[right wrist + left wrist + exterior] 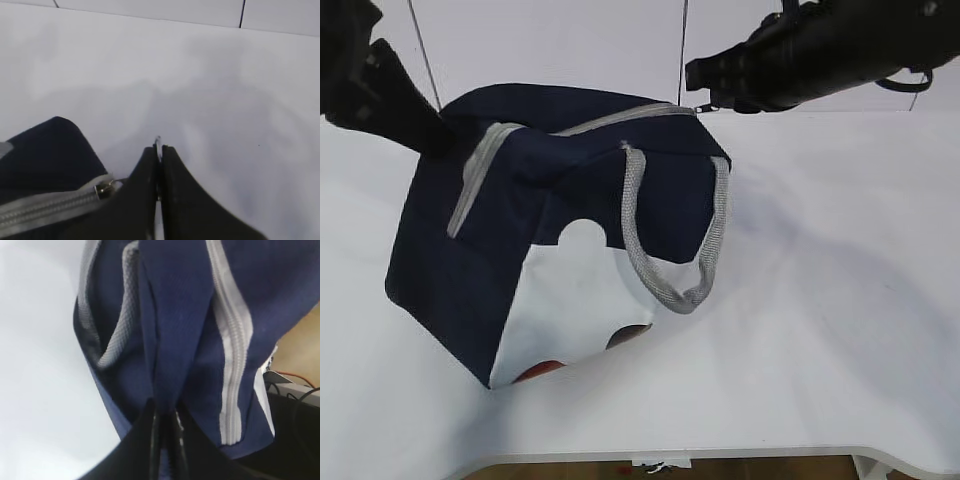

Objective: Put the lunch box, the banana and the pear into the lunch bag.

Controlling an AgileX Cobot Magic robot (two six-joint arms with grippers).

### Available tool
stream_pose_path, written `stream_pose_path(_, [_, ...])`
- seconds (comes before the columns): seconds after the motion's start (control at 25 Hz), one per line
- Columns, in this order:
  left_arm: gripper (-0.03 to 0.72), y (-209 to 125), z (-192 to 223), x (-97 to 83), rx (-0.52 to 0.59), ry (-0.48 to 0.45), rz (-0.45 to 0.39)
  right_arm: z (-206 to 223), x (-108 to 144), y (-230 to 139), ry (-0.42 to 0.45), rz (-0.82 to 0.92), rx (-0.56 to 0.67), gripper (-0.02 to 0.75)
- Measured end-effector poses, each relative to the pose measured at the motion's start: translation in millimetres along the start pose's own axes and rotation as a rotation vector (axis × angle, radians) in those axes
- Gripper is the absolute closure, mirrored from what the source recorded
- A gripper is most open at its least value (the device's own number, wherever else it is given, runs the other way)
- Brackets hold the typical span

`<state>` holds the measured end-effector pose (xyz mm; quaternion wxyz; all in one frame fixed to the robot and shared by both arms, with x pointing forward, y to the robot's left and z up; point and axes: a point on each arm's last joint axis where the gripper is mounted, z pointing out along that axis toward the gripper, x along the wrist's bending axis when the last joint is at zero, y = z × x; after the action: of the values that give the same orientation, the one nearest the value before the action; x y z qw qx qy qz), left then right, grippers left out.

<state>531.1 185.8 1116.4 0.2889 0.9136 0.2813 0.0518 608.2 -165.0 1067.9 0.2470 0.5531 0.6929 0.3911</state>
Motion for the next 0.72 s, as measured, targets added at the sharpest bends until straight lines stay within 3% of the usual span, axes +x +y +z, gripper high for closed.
stream_pose_path(0.52, [0.693,-5.0,-3.2,1.4,0.017,-0.032,-0.026,11.6,-2.4,-5.6,0.005,0.048,0.017,0.749])
stream_pose_path(0.72, [0.678,-5.5,-4.2,0.8,0.02,-0.036,-0.096,11.5,-1.7,-7.1,0.018,0.107,0.035,0.749])
